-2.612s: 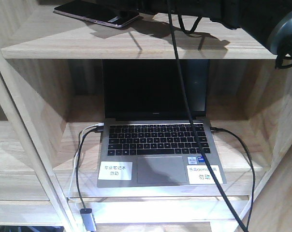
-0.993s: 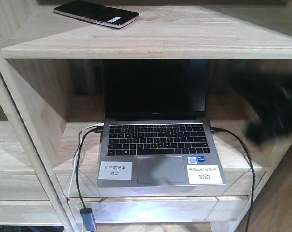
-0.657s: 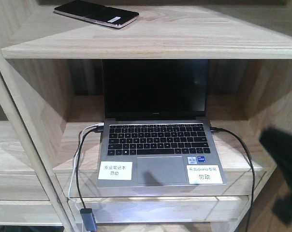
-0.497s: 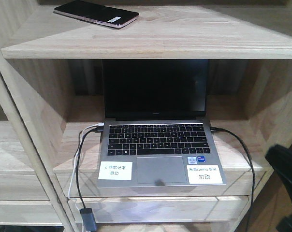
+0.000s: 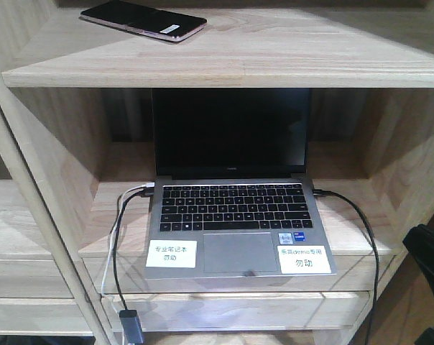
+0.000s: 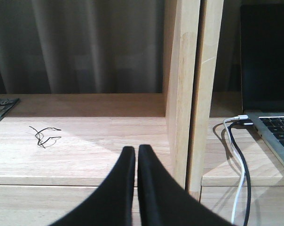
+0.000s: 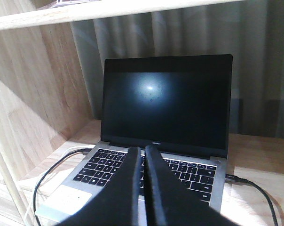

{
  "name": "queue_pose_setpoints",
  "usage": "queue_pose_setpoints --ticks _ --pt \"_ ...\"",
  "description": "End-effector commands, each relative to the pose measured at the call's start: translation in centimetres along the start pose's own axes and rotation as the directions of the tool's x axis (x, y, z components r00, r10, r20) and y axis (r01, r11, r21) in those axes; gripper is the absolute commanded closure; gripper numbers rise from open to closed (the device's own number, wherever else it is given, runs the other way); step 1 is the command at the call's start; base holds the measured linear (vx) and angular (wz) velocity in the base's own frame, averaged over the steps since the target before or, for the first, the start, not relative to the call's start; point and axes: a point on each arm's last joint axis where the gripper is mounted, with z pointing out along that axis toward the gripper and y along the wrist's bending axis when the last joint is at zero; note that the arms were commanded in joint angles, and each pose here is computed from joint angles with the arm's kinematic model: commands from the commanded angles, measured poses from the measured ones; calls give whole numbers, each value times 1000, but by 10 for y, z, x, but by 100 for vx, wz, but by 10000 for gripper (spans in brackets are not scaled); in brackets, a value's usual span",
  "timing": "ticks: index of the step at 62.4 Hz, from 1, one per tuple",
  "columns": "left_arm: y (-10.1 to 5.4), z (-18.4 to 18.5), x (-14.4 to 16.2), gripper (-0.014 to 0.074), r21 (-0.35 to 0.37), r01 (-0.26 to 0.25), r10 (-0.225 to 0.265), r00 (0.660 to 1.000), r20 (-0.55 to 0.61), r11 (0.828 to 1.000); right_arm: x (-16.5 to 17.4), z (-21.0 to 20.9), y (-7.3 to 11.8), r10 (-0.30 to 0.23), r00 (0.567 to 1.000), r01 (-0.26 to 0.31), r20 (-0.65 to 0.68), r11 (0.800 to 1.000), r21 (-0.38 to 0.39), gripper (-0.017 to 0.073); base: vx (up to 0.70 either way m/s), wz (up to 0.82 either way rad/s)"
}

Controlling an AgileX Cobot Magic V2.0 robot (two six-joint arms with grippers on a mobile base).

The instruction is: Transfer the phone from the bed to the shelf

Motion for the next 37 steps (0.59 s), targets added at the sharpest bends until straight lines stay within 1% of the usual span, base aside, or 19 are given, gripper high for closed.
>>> queue_pose_setpoints --ticks 1,37 --pt "0 0 -4 592 -3 9 -9 997 71 1000 -12 0 -3 1 998 -3 57 999 39 564 0 0" --pt "0 0 -4 592 -3 9 -9 997 71 1000 -12 -1 -3 0 998 -2 61 999 42 564 0 0"
